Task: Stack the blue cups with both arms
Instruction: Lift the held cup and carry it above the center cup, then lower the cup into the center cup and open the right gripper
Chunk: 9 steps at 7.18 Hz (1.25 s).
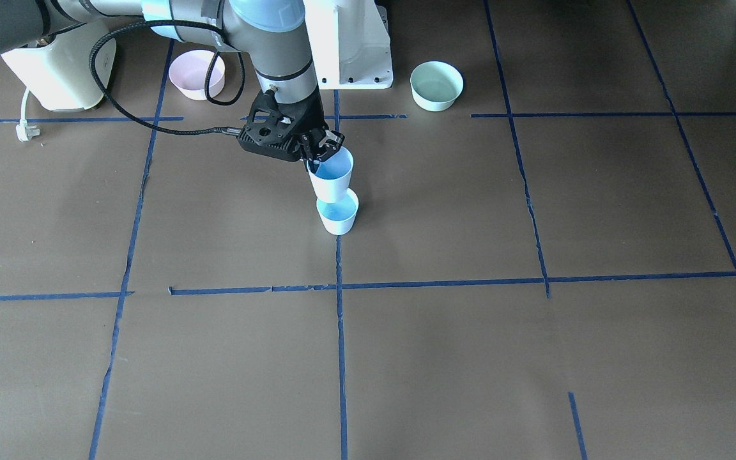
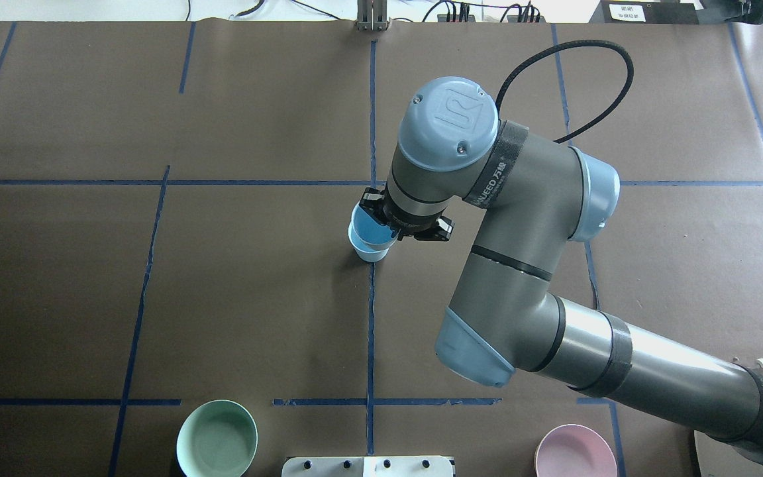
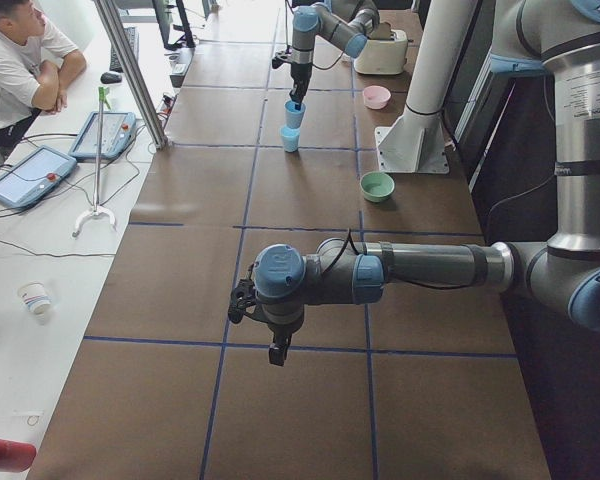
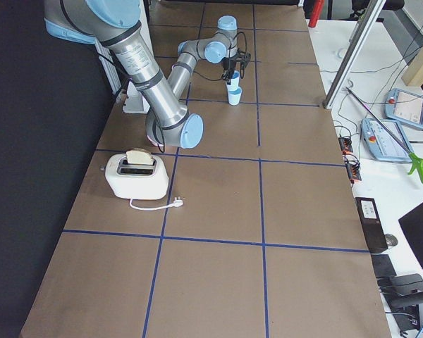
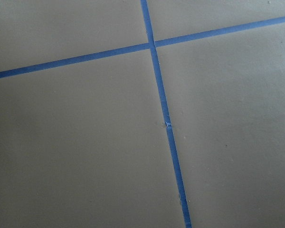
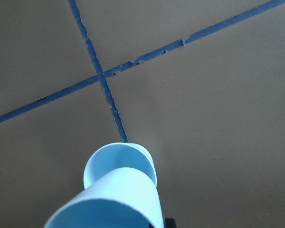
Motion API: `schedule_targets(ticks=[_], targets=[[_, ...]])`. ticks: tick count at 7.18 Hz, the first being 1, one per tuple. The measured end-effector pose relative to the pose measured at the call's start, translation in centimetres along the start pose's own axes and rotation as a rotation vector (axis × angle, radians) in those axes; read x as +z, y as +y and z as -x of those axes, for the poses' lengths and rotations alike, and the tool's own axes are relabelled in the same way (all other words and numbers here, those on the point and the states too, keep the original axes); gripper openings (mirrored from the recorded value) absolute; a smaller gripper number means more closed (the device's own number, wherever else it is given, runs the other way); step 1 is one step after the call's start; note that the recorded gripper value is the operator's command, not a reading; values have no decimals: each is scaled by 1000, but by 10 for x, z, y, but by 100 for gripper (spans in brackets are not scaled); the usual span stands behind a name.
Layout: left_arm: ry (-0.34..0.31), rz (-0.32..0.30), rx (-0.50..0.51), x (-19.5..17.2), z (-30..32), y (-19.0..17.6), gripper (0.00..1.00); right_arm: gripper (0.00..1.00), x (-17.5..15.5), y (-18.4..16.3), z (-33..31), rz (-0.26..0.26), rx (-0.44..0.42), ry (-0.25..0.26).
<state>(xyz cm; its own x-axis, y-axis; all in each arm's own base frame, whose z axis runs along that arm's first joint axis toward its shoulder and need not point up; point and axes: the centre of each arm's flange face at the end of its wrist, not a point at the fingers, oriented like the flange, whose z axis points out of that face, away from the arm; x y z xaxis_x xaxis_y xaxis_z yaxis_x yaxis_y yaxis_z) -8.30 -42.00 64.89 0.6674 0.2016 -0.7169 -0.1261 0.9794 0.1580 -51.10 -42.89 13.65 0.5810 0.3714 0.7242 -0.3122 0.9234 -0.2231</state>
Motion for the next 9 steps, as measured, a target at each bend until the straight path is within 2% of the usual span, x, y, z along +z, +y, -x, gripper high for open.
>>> schedule_targets(ticks=[2, 4, 5, 6, 9], targets=[[0, 0, 0, 0, 0, 0, 100, 9, 3, 0, 4, -6, 2, 4], [1, 1, -1, 0, 0, 0, 100, 11, 3, 0, 6, -8, 0, 1], [1, 0, -2, 0, 0, 0, 100, 34, 4, 0, 7, -10, -2, -9], [1, -1, -4, 0, 0, 0, 100, 99, 6, -1, 8, -12, -5, -21], [1, -5, -11, -2, -2, -2, 100, 100, 11, -6, 10, -41, -17, -31]])
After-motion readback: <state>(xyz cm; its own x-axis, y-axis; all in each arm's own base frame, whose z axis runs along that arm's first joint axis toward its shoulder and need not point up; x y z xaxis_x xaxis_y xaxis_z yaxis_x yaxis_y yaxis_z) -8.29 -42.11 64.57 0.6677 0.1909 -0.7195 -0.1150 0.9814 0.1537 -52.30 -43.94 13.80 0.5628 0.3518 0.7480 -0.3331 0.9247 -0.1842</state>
